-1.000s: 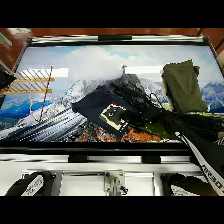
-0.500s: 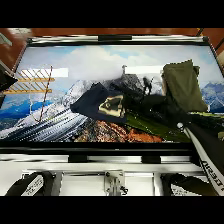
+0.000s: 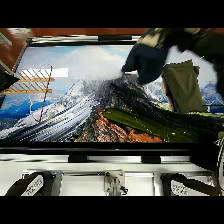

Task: Fold the shirts.

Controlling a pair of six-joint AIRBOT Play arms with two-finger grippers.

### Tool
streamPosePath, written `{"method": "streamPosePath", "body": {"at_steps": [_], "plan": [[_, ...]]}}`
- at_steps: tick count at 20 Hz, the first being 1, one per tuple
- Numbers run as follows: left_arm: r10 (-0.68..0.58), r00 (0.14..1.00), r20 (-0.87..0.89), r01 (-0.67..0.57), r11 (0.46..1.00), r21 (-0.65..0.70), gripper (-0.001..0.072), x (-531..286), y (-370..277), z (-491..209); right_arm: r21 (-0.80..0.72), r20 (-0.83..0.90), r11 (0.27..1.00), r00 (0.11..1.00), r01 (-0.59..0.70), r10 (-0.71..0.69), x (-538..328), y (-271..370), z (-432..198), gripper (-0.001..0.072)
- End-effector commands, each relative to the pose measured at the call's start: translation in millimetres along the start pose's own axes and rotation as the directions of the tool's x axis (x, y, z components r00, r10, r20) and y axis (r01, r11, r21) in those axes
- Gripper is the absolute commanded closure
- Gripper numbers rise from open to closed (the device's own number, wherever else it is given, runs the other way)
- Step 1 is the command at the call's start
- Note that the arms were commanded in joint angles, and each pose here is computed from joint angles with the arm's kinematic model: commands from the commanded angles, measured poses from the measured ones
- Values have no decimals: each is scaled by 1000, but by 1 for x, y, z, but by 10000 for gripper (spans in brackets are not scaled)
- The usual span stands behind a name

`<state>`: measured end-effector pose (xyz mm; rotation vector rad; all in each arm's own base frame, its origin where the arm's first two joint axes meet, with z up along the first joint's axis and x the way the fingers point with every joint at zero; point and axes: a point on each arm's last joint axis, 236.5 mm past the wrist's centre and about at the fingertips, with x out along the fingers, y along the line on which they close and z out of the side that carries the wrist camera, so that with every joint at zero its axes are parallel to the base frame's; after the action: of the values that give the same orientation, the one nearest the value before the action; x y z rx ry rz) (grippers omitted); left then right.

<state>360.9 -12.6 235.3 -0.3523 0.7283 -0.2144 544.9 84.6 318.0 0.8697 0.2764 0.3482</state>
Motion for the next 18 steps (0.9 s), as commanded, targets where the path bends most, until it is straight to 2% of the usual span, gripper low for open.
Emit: {"method": "streamPosePath", "body": {"at_steps": [1, 6, 11, 13, 16, 18], "plan": [[-26, 1000, -7, 26, 1000, 11, 678, 2, -10, -2, 17, 271, 1000, 963, 2, -6, -31, -5, 103, 643], [-54, 998, -24, 55, 998, 38, 679, 6, -23, -6, 32, 499, 999, 865, 43, -53, -45, -40, 165, 643], [-81, 996, -42, 83, 995, 61, 678, 9, -37, -11, 91, 496, 990, 856, 112, -143, -11, -106, 157, 643], [-89, 995, -47, 92, 993, 69, 678, 10, -41, -13, 134, 554, 985, 816, 108, -165, -10, -125, 168, 643], [-93, 994, -50, 96, 993, 72, 679, 11, -43, -13, 164, 632, 986, 766, 14, -116, -13, -109, 198, 644], [-92, 994, -50, 96, 993, 72, 679, 11, -43, -13, 63, 641, 998, 766, 24, -59, -13, -84, 211, 644]]}}
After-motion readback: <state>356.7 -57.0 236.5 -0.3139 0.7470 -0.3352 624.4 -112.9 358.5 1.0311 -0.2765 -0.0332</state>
